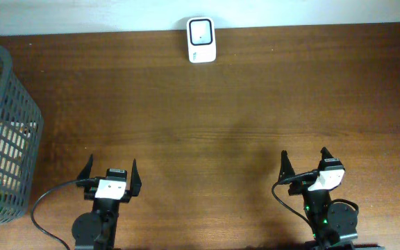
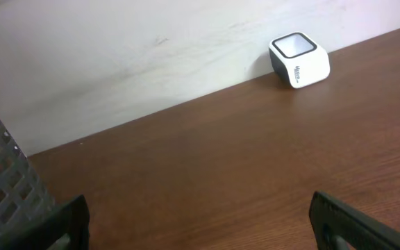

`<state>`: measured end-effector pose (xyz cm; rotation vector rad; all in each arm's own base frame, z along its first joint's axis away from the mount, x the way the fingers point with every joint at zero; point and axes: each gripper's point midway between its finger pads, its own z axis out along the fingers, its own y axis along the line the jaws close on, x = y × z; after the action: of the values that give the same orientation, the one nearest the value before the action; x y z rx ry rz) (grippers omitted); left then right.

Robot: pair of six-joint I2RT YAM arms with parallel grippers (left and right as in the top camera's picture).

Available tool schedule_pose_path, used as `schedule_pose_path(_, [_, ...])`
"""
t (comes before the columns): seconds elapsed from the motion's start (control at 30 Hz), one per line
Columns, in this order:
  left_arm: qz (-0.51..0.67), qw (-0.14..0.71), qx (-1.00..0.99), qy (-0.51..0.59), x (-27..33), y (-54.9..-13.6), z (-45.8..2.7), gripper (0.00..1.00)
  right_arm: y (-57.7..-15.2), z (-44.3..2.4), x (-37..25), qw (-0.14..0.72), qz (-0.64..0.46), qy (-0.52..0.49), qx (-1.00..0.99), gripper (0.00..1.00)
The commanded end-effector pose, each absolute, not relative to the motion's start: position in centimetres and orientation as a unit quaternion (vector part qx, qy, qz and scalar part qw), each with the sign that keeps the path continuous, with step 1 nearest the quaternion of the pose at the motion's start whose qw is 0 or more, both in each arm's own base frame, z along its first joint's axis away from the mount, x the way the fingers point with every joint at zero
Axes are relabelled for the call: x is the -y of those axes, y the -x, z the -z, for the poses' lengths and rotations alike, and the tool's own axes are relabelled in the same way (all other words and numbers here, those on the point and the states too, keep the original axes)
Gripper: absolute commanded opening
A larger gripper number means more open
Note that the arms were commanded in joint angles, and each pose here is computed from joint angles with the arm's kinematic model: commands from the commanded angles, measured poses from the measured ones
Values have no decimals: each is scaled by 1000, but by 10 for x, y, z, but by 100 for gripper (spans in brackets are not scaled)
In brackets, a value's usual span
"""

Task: Scan the item barcode
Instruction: 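Reach the left gripper into the grey basket toward the green-capped jar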

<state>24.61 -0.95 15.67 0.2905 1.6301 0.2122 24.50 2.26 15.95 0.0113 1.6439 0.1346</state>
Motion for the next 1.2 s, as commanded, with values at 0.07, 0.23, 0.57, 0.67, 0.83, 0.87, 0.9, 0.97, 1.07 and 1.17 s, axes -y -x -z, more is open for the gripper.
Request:
schedule_pose_path(0.07, [-337, 602, -714, 119, -105, -209, -163, 99, -246, -157, -3, 680, -23, -38, -732, 98])
schedule_pose_path(0.23, [-337, 602, -714, 119, -105, -209, -163, 99, -246, -157, -3, 680, -23, -38, -732, 98])
schedule_pose_path(0.57, [-337, 602, -714, 119, -105, -209, -163, 99, -246, -157, -3, 680, -23, -38, -732, 98])
schedule_pose_path(0.67, [-337, 602, -714, 119, -105, -209, -163, 99, -246, -157, -3, 680, -23, -38, -732, 98])
schedule_pose_path(0.83, [-337, 602, -714, 119, -105, -209, -163, 99, -246, -157, -3, 680, -23, -38, -732, 98])
schedule_pose_path(0.87, [-337, 602, -714, 119, -105, -209, -163, 99, -246, -157, -3, 680, -23, -38, -732, 98])
schedule_pose_path(0.9, [-337, 602, -714, 119, -105, -209, -163, 99, -246, -157, -3, 680, -23, -38, -732, 98])
schedule_pose_path(0.97, [-337, 602, -714, 119, -105, -209, -163, 99, -246, -157, -3, 680, -23, -38, -732, 98])
schedule_pose_path(1.07, [-201, 659, -720, 88, -68, -232, -163, 99, -246, -157, -3, 680, -23, -38, -732, 98])
schedule_pose_path(1.17, [88, 673, -734, -22, 30, -244, -157, 99, -246, -157, -3, 680, -23, -38, -732, 98])
